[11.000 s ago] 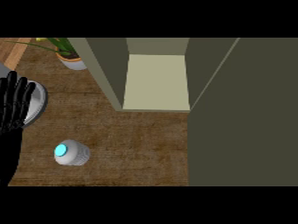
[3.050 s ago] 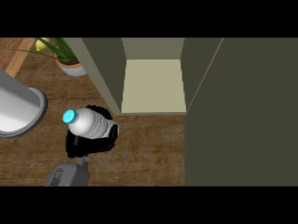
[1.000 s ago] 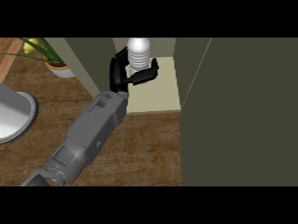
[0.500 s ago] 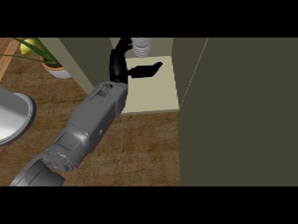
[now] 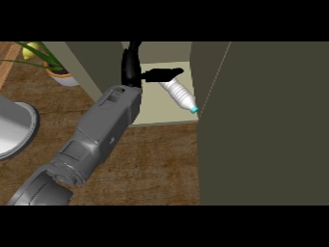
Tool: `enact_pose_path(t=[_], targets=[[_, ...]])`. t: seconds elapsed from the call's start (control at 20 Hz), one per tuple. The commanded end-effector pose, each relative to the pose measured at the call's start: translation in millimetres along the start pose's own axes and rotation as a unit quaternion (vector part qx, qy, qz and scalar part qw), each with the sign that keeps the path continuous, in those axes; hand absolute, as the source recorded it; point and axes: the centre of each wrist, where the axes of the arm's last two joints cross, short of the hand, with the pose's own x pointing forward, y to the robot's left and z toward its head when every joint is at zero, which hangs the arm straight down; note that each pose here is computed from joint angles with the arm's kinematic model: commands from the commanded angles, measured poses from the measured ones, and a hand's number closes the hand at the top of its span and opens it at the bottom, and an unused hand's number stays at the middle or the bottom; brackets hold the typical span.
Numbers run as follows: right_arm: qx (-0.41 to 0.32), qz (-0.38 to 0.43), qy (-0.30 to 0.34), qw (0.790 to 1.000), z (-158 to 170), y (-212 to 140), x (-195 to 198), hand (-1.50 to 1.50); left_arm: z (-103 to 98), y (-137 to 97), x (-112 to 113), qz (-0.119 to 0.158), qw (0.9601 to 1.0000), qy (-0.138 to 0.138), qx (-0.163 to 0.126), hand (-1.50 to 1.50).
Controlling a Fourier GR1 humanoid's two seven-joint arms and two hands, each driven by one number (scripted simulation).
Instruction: Pick up the bottled water, place it into the cabinet and close the cabinet
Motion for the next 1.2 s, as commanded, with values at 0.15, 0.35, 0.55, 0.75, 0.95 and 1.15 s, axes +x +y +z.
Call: enact_pose_path(t=[0.15,0.35,0.55,0.75,0.95,1.15], targets=[[0.019,0.016,-0.008,1.0,-7,21,16,-1.5,-1,-4,7,0.045,0.9966,-0.067,-0.02,-1.5],[0.008,0.018,-0.012,1.0,-5,16,25,-1.5,4,-3,1,0.065,0.9957,-0.059,-0.03,-1.5],[0.01,0.023,-0.004,1.0,-14,14,20,-1.5,11,-7,3,0.091,0.9932,-0.064,-0.032,-1.5],[0.007,0.029,-0.004,1.0,-17,17,17,-1.5,32,-4,-14,0.116,0.9903,-0.066,-0.038,-1.5],[0.0,0.032,-0.01,0.999,-18,15,33,-1.5,53,-13,-10,0.147,0.9862,-0.043,-0.064,-1.5],[-0.012,0.035,-0.003,0.999,-13,24,30,-1.5,86,-19,-9,0.161,0.9832,-0.04,-0.076,-1.5]])
